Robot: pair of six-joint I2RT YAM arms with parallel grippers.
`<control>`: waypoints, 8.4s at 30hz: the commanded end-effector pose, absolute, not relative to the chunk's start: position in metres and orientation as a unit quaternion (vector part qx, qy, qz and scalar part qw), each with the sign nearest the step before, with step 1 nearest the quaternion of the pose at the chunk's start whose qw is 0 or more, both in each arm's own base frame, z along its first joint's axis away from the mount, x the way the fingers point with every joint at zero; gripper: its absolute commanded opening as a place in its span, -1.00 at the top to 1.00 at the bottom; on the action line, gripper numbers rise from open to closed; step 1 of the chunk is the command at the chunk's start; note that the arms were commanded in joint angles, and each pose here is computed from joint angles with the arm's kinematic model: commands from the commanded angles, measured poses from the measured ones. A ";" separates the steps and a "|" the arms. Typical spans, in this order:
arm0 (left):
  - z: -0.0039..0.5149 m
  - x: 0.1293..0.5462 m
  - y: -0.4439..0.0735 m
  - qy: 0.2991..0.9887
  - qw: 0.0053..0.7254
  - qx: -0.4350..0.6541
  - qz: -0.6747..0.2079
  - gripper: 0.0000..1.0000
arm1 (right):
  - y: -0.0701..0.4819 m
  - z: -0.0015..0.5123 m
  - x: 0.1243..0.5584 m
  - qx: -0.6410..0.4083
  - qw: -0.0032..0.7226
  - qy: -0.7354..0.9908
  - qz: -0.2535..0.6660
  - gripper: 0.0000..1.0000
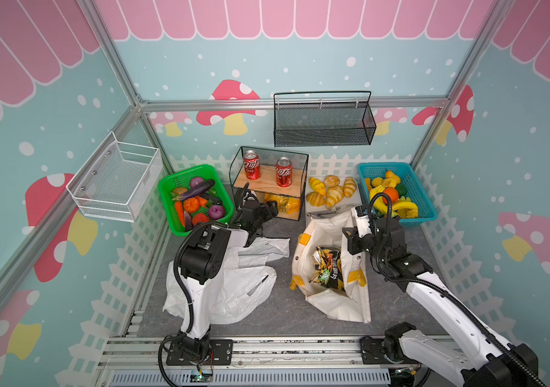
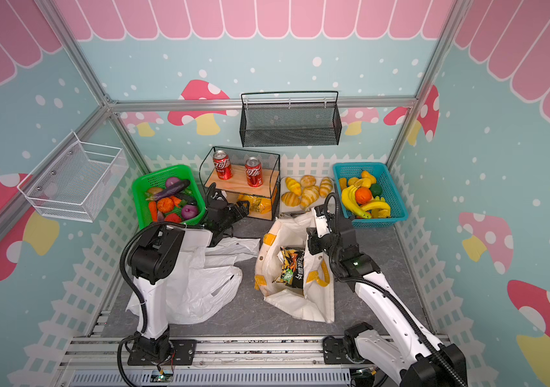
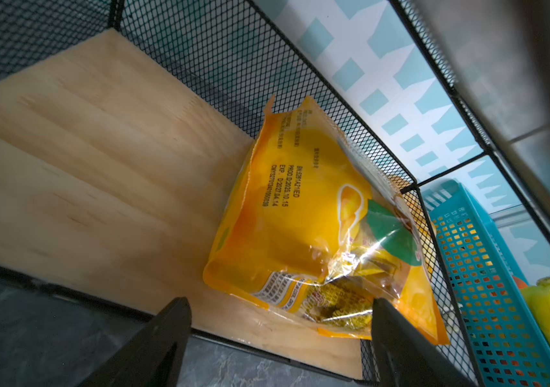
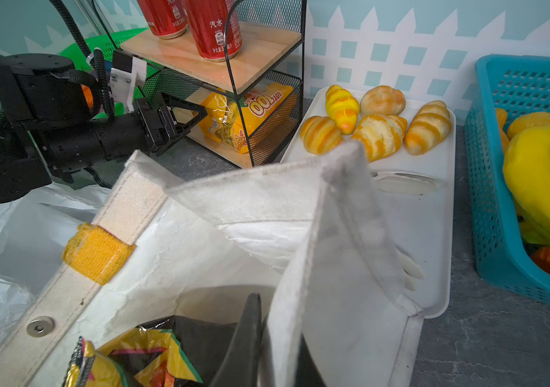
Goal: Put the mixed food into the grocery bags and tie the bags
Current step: 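Move the left gripper back to the yellow snack bag on the lower shelf, then close the left gripper on the yellow snack bag, then pull the yellow snack bag out of the lower shelf with the left gripper, then carry the yellow snack bag over the open tote held by the right gripper, then lower the snack bag into the tote and open the left gripper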
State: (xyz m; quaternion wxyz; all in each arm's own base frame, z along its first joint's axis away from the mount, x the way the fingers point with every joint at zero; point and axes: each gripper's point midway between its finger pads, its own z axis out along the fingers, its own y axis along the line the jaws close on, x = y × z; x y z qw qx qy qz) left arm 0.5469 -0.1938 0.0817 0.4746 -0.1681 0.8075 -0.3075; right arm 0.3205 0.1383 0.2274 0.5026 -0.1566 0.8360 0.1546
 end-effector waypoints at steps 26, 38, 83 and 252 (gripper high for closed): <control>0.066 0.583 -0.207 0.744 0.486 -0.266 -0.374 -0.30 | 0.146 0.224 0.323 -0.172 0.514 0.823 0.170 1.00; 0.080 0.572 -0.200 0.735 0.511 -0.260 -0.362 0.78 | 0.145 0.225 0.323 -0.171 0.516 0.822 0.169 1.00; 0.086 0.520 -0.158 0.753 0.491 -0.259 -0.353 -0.47 | 0.147 0.219 0.323 -0.170 0.514 0.822 0.175 1.00; 0.148 0.216 -0.338 0.819 0.346 0.261 -0.376 0.16 | 0.120 0.257 0.320 -0.059 0.501 0.781 0.368 1.00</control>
